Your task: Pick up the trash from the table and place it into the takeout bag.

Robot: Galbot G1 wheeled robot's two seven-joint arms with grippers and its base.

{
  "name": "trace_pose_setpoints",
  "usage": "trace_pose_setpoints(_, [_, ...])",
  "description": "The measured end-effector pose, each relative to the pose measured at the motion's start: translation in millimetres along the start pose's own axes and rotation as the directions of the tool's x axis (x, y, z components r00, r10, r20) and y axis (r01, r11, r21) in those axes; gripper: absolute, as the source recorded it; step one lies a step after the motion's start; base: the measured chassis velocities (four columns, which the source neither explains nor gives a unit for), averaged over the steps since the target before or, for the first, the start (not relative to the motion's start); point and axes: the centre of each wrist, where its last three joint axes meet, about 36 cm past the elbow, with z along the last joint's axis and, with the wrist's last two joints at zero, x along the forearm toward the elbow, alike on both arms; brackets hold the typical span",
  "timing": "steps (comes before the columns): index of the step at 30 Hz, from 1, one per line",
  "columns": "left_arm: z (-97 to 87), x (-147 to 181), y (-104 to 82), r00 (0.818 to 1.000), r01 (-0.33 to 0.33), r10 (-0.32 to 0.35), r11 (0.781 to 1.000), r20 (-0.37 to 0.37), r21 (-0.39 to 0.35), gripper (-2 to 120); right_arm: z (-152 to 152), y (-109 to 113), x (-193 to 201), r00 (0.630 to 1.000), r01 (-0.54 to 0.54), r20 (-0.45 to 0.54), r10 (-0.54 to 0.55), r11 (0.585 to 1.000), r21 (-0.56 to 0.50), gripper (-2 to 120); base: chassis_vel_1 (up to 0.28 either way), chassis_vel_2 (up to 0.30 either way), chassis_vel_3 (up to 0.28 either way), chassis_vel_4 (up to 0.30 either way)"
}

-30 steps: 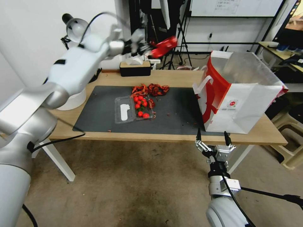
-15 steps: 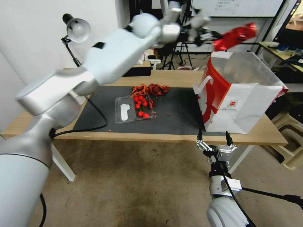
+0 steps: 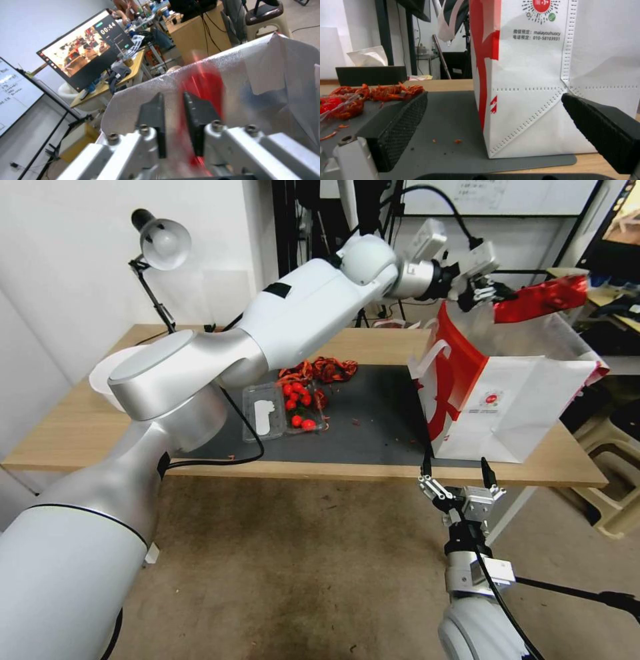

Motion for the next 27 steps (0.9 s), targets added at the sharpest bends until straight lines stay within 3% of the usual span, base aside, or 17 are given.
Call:
trace_pose_setpoints(4, [0.7,-0.4,-1.5,1.000,0.012,-0.012,1.000,0.011,0.003,32,0.1,0.8,-0.7,1.000,0.001,0.001,-0.001,1.000,-0.001,100,0.000,0.000,0.000,0.000])
trace_pose_setpoints(6, [0.1,0.2,-1.1,1.000,0.018,-0.018,1.000,0.018,0.006,33,0.1,0.9,-0.6,1.000,0.001,0.001,-0.001,1.000,-0.002,100,0.000,0.000,0.000,0.000])
trace_pose_setpoints(11, [-5.4,10.8,2.5,0.994,0.074,-0.076,0.997,0.078,0.031,55,0.2,1.7,1.2,1.000,-0.001,-0.003,0.001,1.000,-0.003,100,0.000,0.000,0.000,0.000])
trace_pose_setpoints(13, [1.2,25.2,5.5,0.989,0.113,-0.117,0.992,0.087,0.048,62,-0.5,1.5,1.8,1.000,-0.001,-0.002,0.001,1.000,-0.003,100,0.000,0.000,0.000,0.000])
trace_pose_setpoints(15, [20.0,56.7,7.6,0.977,0.188,-0.195,0.979,0.087,0.080,72,-1.3,1.1,2.7,1.000,0.000,-0.002,0.000,1.000,-0.002,100,0.000,0.000,0.000,0.000])
trace_pose_setpoints(18, [33.8,78.5,8.4,0.966,0.240,-0.248,0.966,0.077,0.099,79,-1.6,0.8,3.1,1.000,0.000,-0.002,0.000,1.000,-0.001,100,0.000,0.000,0.000,0.000])
trace_pose_setpoints(23, [37.4,84.3,8.6,0.962,0.254,-0.262,0.962,0.074,0.104,85,-1.7,0.8,3.1,1.000,0.000,-0.002,0.000,1.000,-0.001,100,0.000,0.000,0.000,0.000])
trace_pose_setpoints(24, [43.5,93.6,8.5,0.956,0.277,-0.285,0.954,0.069,0.113,98,-1.9,0.7,3.1,1.000,0.001,-0.001,-0.001,1.000,-0.001,100,0.000,0.000,0.000,0.000])
trace_pose_setpoints(27, [49.9,103.2,7.6,0.948,0.301,-0.311,0.945,0.065,0.124,99,-2.1,0.7,3.1,1.000,0.001,0.000,-0.001,1.000,-0.001,100,0.000,0.000,0.000,0.000])
